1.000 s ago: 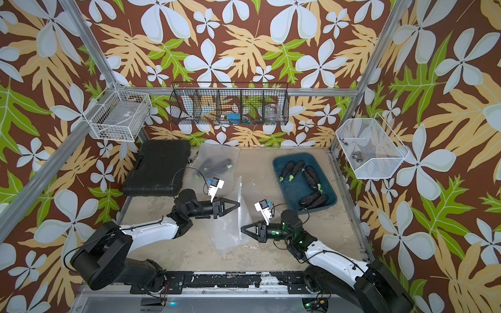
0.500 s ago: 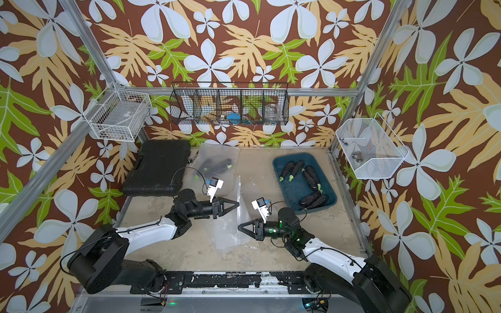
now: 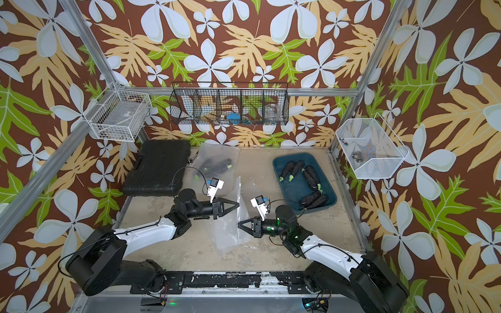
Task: Place the eggplant in a zip-top bag and seal the zipper
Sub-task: Open the zipper food storage bag.
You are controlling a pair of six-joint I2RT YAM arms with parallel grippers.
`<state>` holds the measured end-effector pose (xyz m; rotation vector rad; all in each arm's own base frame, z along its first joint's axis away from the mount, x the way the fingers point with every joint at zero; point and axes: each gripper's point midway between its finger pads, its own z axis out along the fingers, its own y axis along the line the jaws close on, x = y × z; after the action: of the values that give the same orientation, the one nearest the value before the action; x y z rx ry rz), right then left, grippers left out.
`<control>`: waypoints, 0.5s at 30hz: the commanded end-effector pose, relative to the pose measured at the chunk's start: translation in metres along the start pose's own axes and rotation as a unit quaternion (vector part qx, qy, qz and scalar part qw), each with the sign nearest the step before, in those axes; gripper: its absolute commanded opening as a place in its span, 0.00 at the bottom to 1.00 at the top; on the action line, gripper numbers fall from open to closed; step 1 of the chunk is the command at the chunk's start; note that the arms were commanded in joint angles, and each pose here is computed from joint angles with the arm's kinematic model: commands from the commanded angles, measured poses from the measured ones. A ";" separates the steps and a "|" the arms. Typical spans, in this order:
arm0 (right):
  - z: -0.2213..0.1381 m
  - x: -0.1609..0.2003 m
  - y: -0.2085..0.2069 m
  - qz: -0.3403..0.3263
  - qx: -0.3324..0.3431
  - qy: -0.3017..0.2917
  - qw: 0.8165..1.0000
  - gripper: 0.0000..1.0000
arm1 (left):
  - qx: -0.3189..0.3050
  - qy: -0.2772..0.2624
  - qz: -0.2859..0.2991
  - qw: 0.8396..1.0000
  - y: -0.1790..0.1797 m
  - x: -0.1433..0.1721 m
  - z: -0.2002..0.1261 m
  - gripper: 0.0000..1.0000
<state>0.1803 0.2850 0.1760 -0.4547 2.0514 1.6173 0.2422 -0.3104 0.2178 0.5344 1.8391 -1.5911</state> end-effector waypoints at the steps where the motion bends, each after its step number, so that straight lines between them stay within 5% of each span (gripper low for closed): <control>1: 0.002 -0.004 0.000 -0.011 0.003 -0.001 1.000 0.19 | -0.008 0.002 0.019 1.000 -0.001 0.000 0.002 0.00; 15: 0.002 -0.007 -0.004 -0.016 0.020 -0.003 1.000 0.00 | -0.032 0.007 0.020 0.999 0.006 0.001 0.002 0.03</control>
<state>0.1845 0.2864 0.1724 -0.4561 2.0814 1.5862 0.2426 -0.3115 0.2126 0.5466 1.8724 -1.5380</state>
